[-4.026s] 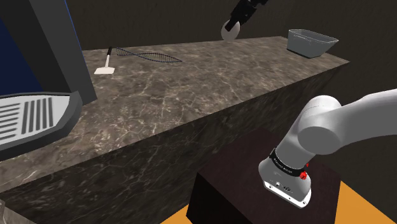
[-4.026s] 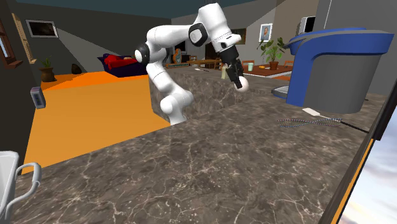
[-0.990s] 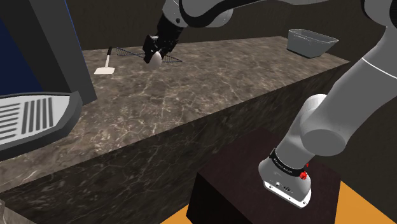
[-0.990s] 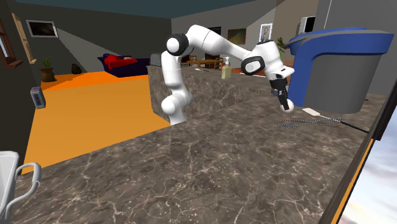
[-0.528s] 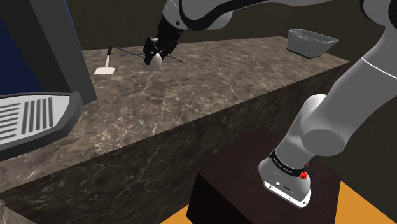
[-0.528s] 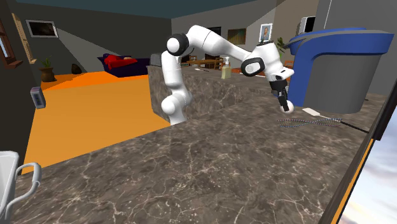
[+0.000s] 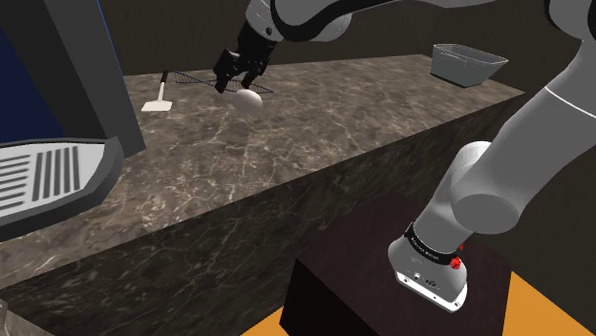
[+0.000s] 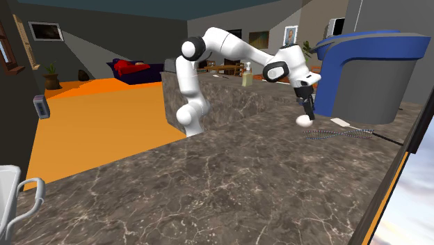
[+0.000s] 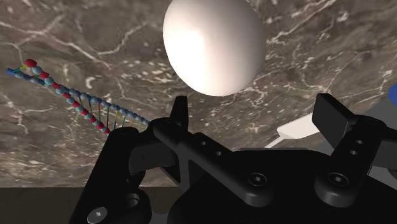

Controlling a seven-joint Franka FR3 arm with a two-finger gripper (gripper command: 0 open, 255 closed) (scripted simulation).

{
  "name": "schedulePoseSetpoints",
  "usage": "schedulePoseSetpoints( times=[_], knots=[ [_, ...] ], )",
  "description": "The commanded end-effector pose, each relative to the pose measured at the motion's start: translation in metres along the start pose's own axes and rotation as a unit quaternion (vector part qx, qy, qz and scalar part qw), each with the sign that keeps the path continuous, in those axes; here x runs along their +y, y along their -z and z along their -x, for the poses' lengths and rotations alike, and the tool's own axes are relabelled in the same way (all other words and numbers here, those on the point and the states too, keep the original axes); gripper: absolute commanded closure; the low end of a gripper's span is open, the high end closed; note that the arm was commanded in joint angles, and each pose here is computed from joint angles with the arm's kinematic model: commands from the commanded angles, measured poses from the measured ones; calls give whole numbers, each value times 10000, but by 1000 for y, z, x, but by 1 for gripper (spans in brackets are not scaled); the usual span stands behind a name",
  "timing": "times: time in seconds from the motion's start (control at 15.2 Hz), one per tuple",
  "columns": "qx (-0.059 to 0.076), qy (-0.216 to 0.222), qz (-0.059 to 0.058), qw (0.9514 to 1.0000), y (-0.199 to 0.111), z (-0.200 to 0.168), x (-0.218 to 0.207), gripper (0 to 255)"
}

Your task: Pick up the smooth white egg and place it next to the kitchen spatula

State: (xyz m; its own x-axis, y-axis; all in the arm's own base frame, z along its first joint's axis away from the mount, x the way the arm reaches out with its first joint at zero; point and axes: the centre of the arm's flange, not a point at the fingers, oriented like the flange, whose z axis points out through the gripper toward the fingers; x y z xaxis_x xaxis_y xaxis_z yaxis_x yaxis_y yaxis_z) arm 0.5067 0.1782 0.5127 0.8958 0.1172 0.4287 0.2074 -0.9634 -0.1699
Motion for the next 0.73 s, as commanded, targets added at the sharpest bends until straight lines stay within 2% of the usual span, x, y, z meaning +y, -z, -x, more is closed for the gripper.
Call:
schedulePoseSetpoints(
  times=[0.0, 0.13, 0.66],
  knots=[
    [-1, 0, 0, 10000, 19, 0, 0, 0],
    [-1, 0, 0, 10000, 43, 0, 0, 0],
    [-1, 0, 0, 10000, 43, 0, 0, 0]
  ],
)
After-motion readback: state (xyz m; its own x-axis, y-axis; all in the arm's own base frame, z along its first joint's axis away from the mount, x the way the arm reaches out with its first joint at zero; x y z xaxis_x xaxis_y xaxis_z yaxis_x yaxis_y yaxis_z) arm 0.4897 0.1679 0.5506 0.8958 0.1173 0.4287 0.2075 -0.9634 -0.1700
